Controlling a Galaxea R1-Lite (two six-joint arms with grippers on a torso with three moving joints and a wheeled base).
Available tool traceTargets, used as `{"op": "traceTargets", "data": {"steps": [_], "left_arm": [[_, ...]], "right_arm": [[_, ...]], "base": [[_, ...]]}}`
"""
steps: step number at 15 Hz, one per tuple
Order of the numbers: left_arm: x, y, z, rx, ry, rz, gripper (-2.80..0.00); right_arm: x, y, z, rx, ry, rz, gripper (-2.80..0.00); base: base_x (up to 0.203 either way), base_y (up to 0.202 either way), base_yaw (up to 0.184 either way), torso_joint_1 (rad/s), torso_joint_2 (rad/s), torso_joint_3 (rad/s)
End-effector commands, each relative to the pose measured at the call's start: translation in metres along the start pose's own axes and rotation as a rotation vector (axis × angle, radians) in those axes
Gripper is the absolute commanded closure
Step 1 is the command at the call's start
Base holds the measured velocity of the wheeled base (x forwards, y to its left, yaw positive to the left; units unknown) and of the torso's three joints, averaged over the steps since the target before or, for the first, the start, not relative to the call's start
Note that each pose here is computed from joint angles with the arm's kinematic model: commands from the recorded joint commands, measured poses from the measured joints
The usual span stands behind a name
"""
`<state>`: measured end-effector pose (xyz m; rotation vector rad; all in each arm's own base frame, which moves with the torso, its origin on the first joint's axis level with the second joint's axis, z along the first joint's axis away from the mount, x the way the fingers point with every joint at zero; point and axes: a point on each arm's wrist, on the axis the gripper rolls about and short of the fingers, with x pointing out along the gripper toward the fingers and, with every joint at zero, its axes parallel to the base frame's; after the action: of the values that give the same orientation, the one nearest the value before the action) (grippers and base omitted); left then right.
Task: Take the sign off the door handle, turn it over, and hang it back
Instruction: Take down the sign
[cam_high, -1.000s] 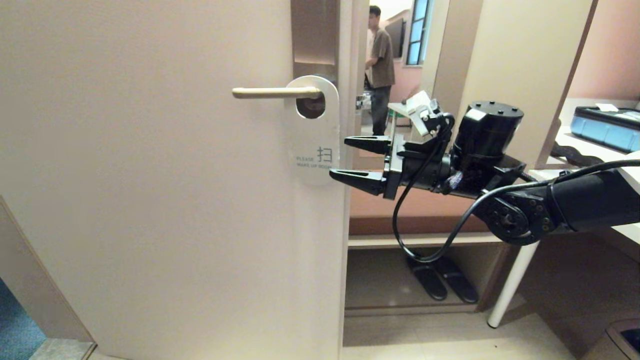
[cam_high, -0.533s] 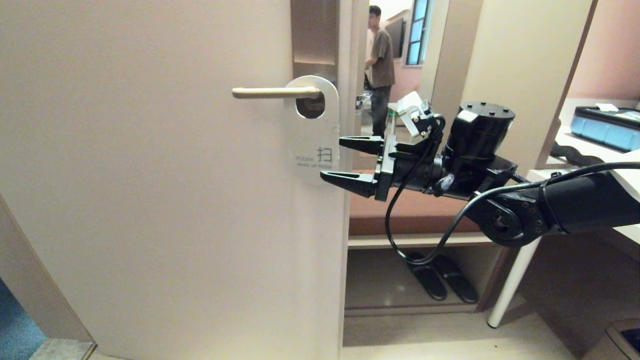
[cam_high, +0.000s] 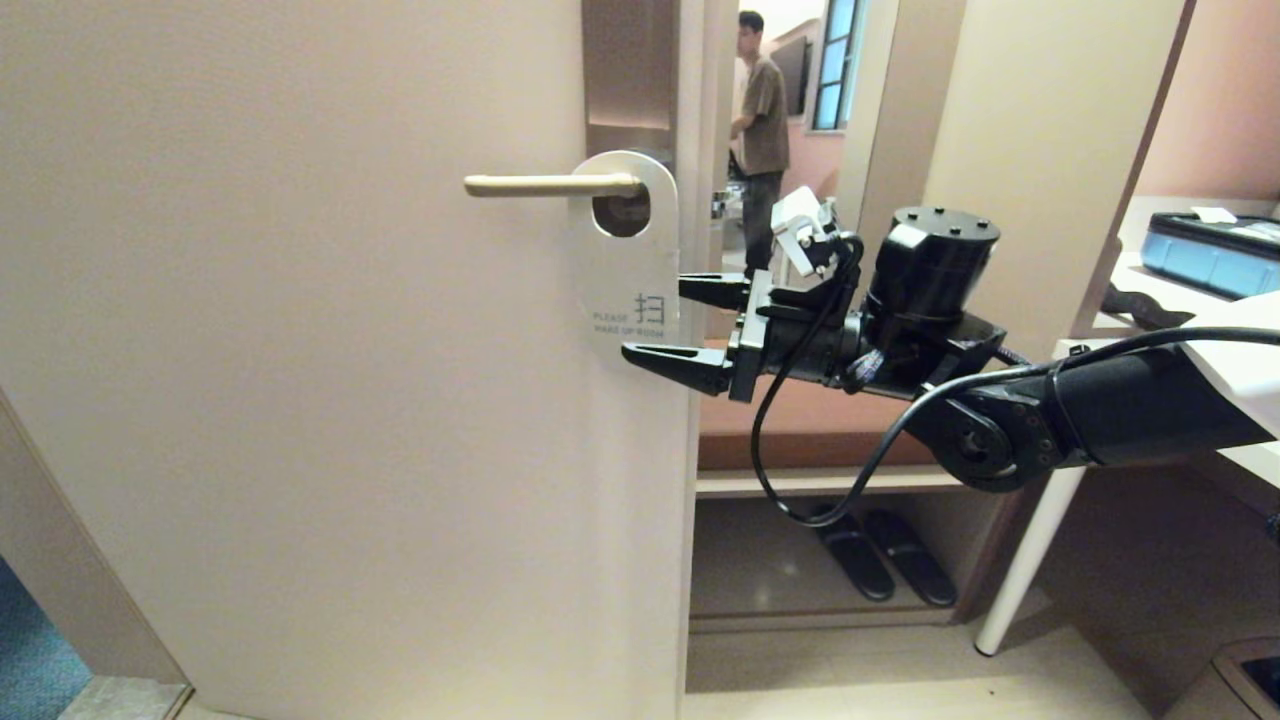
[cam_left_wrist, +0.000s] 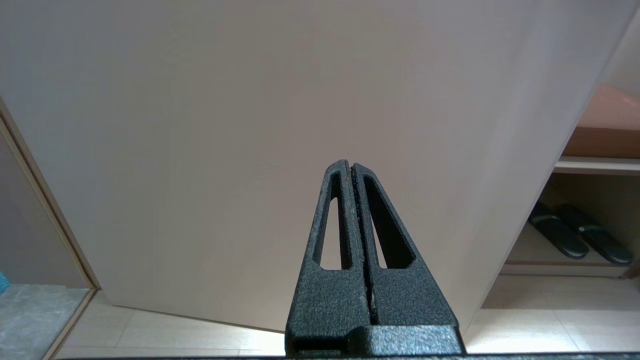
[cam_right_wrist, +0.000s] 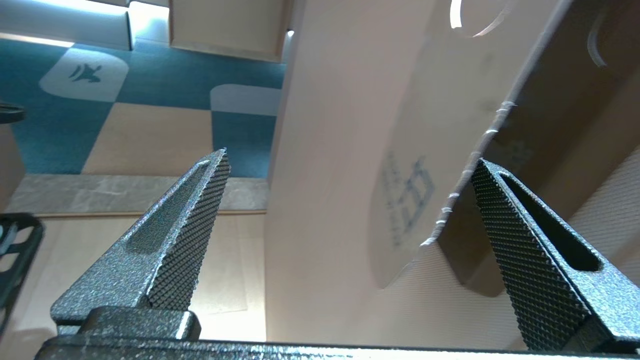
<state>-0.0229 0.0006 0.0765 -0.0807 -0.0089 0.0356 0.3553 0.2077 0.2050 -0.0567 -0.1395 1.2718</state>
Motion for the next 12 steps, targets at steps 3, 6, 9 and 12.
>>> {"op": "traceTargets", "data": {"steps": [3,6,9,12], "left_arm": [[0.000,0.000,0.000,-0.001,0.000,0.001,0.00],[0.000,0.000,0.000,-0.001,0.000,0.001,0.00],[0.000,0.000,0.000,-0.001,0.000,0.001,0.00],[0.000,0.000,0.000,-0.001,0.000,0.001,0.00]], "right_arm": [[0.008,-0.009,-0.001,-0.017,-0.017,-0.022,-2.80],[0.011,-0.011,0.001,-0.026,-0.028,-0.022,-2.80],[0.012,-0.012,0.003,-0.032,-0.035,-0.023,-2.80],[0.016,-0.010,0.000,-0.027,-0.032,-0.015,-2.80]], "base": [[0.000,0.000,0.000,0.000,0.00,0.000],[0.000,0.000,0.000,0.000,0.00,0.000],[0.000,0.000,0.000,0.000,0.00,0.000],[0.000,0.000,0.000,0.000,0.00,0.000]]}}
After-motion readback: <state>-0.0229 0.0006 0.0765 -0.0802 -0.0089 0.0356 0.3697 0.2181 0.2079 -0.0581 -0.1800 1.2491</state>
